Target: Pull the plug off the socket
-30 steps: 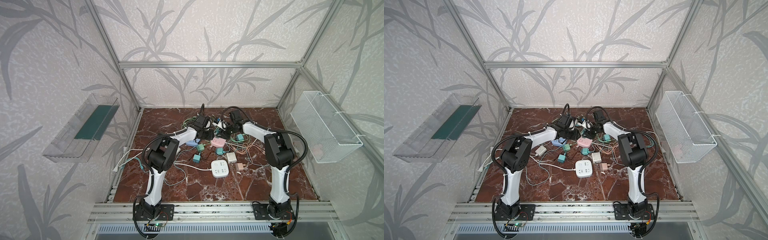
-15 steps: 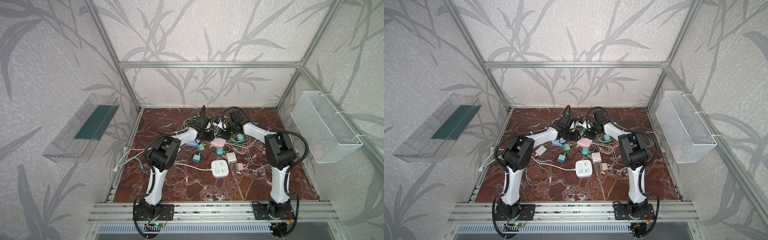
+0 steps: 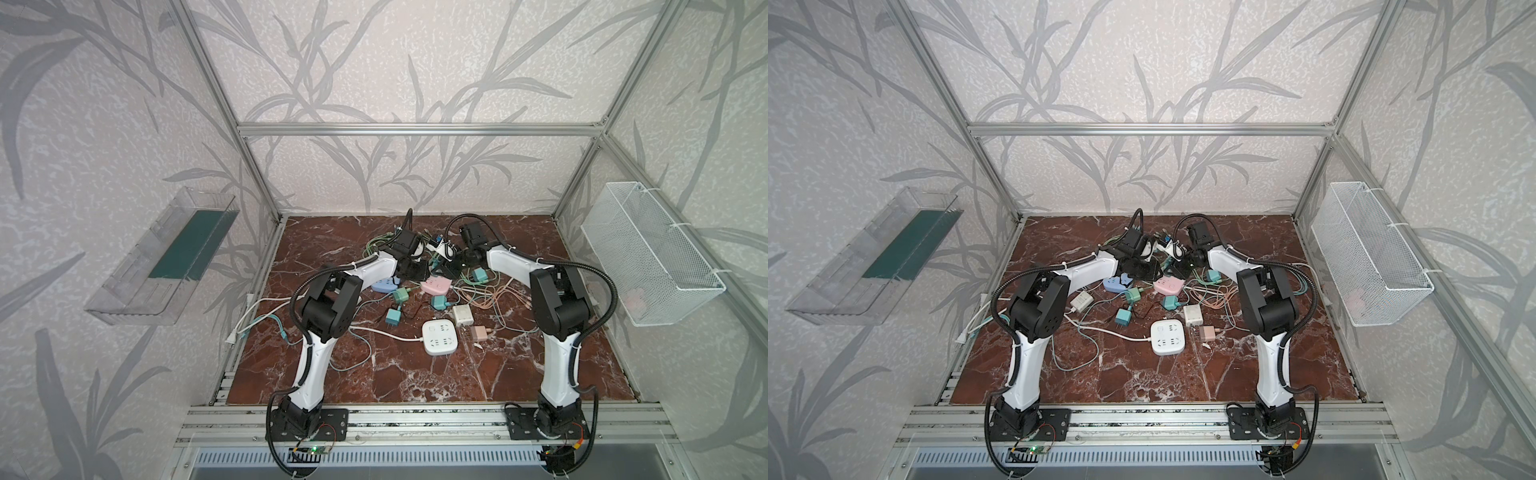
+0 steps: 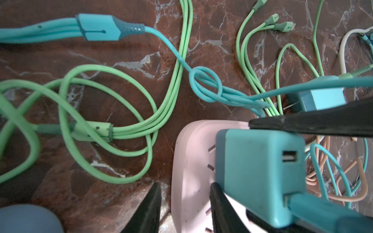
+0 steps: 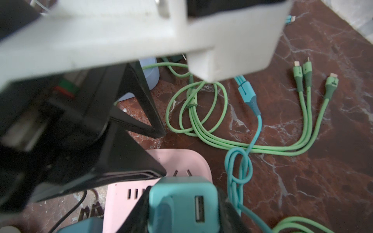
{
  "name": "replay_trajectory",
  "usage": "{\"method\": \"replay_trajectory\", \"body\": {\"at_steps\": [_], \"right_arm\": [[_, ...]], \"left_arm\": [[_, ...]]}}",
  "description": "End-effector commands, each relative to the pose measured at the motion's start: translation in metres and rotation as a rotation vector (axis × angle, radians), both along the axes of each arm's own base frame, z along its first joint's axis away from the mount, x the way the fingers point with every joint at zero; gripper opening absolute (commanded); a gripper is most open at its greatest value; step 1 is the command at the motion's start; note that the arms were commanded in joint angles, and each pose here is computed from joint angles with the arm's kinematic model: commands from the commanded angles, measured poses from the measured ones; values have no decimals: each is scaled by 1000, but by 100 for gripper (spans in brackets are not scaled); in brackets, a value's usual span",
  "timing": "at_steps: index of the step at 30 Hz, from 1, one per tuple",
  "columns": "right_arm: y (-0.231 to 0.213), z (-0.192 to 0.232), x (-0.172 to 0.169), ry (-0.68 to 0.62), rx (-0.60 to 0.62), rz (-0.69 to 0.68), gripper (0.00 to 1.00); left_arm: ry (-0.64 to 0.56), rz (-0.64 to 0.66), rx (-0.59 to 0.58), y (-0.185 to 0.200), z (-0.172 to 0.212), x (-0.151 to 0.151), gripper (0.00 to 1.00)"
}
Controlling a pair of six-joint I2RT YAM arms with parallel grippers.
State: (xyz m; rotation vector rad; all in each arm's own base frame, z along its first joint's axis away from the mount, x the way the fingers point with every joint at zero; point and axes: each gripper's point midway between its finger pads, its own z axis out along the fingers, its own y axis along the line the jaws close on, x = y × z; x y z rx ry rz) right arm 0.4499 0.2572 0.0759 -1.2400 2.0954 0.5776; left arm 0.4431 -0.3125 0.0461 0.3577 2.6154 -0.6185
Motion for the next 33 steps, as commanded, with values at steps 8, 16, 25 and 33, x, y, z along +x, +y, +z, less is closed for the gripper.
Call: {"method": "replay_trajectory", "body": {"at_steps": [8, 16, 25, 33], "right_arm": [[8, 48, 5, -64, 99, -7, 18], [6, 56, 8, -60, 129, -26, 17], [2, 62, 9, -69, 127, -47, 15], [-4, 58, 16, -70, 89, -104, 12]], "left_arm": [[87, 6, 116, 18, -33, -16, 41], [92, 8, 126, 19, -35, -17, 41], [114, 10, 156, 23, -43, -18, 41], [108, -13, 207, 25, -49, -22, 41]]}}
